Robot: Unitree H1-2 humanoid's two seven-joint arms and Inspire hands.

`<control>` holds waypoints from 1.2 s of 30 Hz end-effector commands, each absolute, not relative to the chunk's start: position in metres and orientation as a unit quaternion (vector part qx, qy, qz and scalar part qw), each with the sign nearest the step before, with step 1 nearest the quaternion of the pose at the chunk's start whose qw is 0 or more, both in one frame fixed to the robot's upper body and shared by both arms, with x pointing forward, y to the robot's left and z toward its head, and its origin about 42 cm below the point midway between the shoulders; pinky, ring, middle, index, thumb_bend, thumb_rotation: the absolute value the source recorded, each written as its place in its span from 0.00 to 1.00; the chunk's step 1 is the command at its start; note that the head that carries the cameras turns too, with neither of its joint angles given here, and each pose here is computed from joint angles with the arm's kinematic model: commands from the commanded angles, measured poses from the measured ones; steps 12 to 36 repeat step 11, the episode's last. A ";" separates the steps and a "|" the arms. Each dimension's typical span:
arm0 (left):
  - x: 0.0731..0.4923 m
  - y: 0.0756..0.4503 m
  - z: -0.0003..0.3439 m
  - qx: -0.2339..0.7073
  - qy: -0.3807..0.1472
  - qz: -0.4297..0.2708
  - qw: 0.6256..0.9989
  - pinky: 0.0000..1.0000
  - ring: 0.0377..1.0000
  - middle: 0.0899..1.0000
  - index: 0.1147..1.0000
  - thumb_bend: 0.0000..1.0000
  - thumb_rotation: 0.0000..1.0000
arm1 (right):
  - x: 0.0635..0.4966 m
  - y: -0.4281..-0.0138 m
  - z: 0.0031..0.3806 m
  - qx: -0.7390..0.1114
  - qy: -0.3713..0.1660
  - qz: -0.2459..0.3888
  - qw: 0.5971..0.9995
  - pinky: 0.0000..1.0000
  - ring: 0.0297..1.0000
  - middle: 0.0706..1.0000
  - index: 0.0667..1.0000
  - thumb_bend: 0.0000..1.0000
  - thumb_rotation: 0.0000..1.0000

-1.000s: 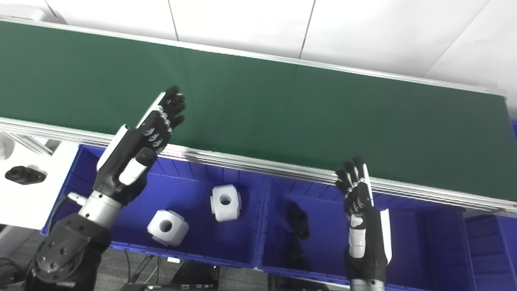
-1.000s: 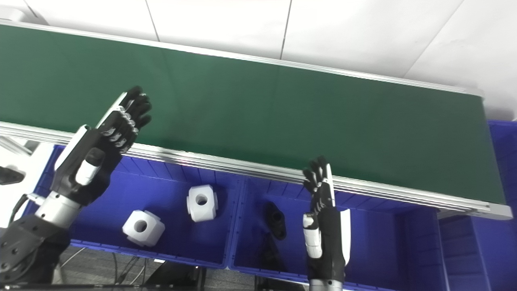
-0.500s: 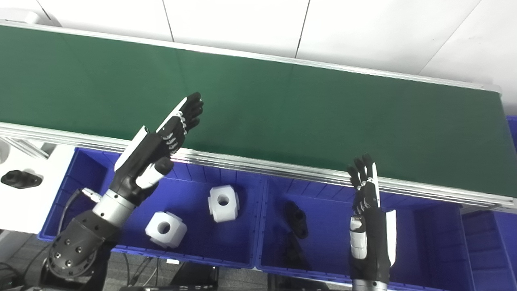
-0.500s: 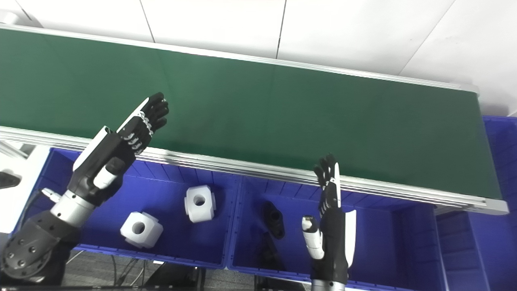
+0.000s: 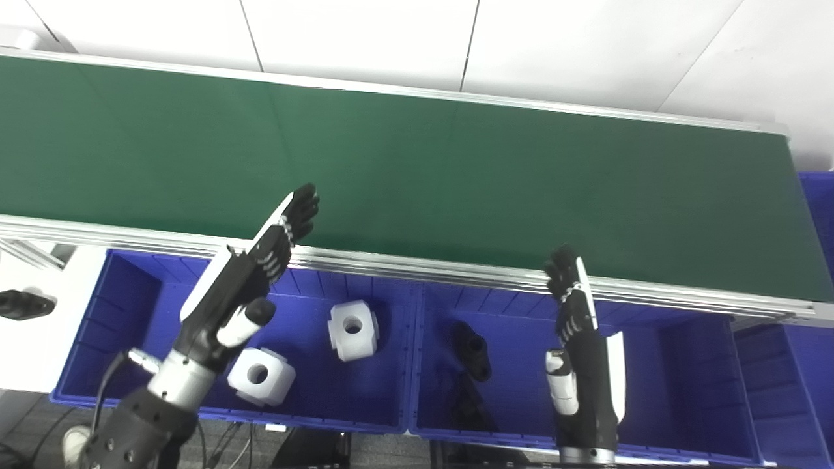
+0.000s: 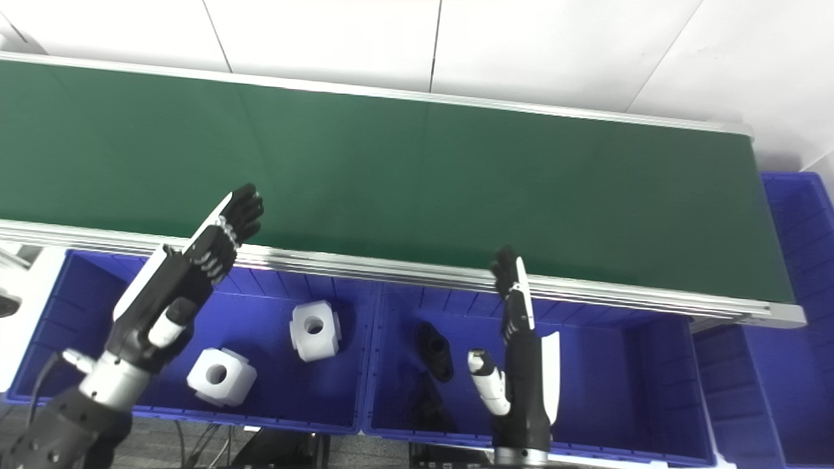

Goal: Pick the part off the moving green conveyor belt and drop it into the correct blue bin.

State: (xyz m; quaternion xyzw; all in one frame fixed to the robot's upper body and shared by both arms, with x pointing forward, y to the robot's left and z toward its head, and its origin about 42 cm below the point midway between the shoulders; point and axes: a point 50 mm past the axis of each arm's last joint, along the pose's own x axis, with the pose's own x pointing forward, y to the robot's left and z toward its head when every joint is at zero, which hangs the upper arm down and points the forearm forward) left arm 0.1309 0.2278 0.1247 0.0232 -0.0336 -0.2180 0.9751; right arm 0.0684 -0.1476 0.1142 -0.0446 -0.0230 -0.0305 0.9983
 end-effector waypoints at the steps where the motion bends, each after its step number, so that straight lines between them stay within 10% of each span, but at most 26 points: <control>1: 0.124 0.229 0.132 0.028 -0.063 -0.204 0.976 1.00 1.00 1.00 1.00 0.87 0.91 | 0.068 -0.126 0.121 -0.016 -0.041 -0.023 0.999 0.93 0.93 0.94 0.96 0.84 1.00; 36: 0.093 0.244 0.113 0.030 -0.019 -0.214 0.976 1.00 1.00 1.00 1.00 0.87 0.94 | 0.069 -0.109 0.110 -0.007 -0.032 -0.025 0.999 0.94 0.92 0.95 0.95 0.83 1.00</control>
